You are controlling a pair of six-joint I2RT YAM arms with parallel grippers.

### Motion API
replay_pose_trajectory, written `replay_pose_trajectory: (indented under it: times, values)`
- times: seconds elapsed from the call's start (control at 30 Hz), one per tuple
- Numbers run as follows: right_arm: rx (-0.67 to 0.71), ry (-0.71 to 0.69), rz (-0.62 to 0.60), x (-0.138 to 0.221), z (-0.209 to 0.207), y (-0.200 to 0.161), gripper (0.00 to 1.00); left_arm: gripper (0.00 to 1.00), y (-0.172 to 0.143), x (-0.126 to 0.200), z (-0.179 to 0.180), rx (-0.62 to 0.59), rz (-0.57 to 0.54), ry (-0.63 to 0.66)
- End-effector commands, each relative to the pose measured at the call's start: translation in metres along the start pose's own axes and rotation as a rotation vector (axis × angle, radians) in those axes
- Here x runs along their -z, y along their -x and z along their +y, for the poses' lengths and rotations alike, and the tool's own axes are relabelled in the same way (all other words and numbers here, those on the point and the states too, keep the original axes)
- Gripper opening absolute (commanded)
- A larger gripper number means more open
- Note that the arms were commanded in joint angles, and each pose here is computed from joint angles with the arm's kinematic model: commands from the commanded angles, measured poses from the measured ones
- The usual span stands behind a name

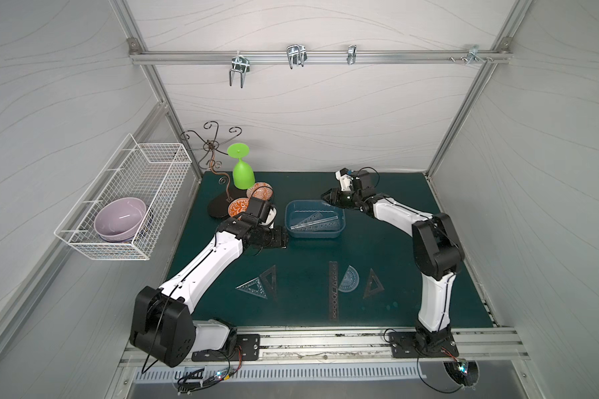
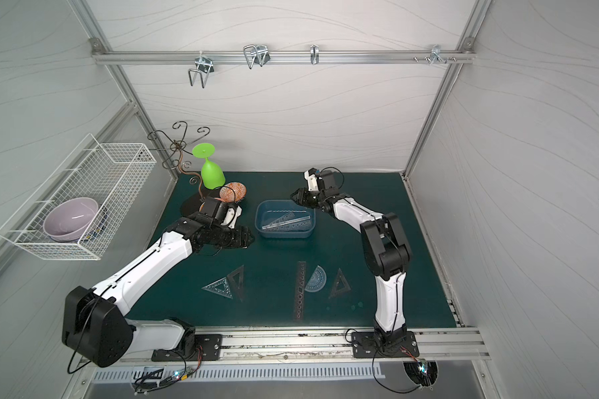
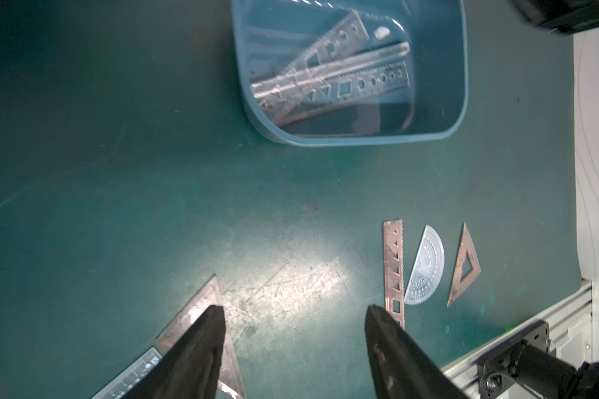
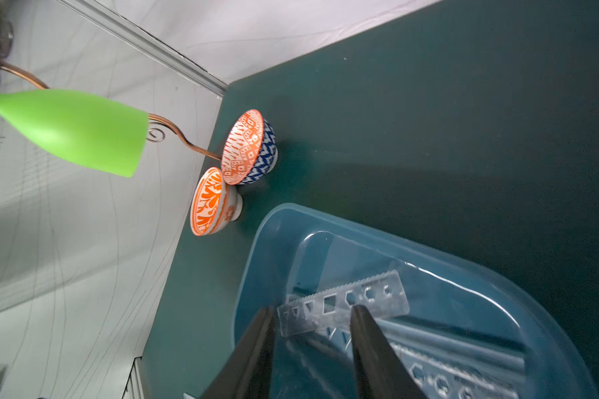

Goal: Put the scattered rulers into the storage box
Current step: Place the ruler in the storage box, then move the ruler to the center of the board.

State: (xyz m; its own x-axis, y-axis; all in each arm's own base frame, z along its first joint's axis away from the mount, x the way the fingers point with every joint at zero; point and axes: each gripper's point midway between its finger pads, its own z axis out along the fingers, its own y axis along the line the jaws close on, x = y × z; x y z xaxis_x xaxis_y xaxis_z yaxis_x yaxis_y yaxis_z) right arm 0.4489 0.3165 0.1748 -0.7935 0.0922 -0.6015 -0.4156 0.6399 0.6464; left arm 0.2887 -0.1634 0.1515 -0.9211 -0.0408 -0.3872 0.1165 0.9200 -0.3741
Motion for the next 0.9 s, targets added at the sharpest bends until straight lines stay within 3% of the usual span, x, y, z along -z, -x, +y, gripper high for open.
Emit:
replay_pose_trajectory:
  times: [0.0, 0.3, 0.43, 0.6, 0.87]
  values:
    - [0.072, -0.018, 0.047, 0.042, 0.027, -0.029, 0.41, 0.68, -0.016, -0.002, -0.014, 0.011, -0.006, -0.024]
    - [0.028, -0.079, 0.31, 0.124, 0.02, -0.217, 0.36, 0.66, -0.085, -0.042, -0.051, 0.047, 0.112, -0.208]
    - [-0.005, -0.055, 0.38, 0.133, 0.023, -0.271, 0.34, 0.66, -0.1, -0.05, -0.055, 0.042, 0.146, -0.225]
    - [-0.03, -0.056, 0.435, 0.136, 0.019, -0.307, 0.34, 0.67, -0.107, -0.051, -0.046, 0.041, 0.159, -0.183]
    - [-0.056, -0.053, 0.467, 0.122, 0.01, -0.322, 0.33, 0.66, -0.114, -0.063, -0.039, 0.05, 0.194, -0.155]
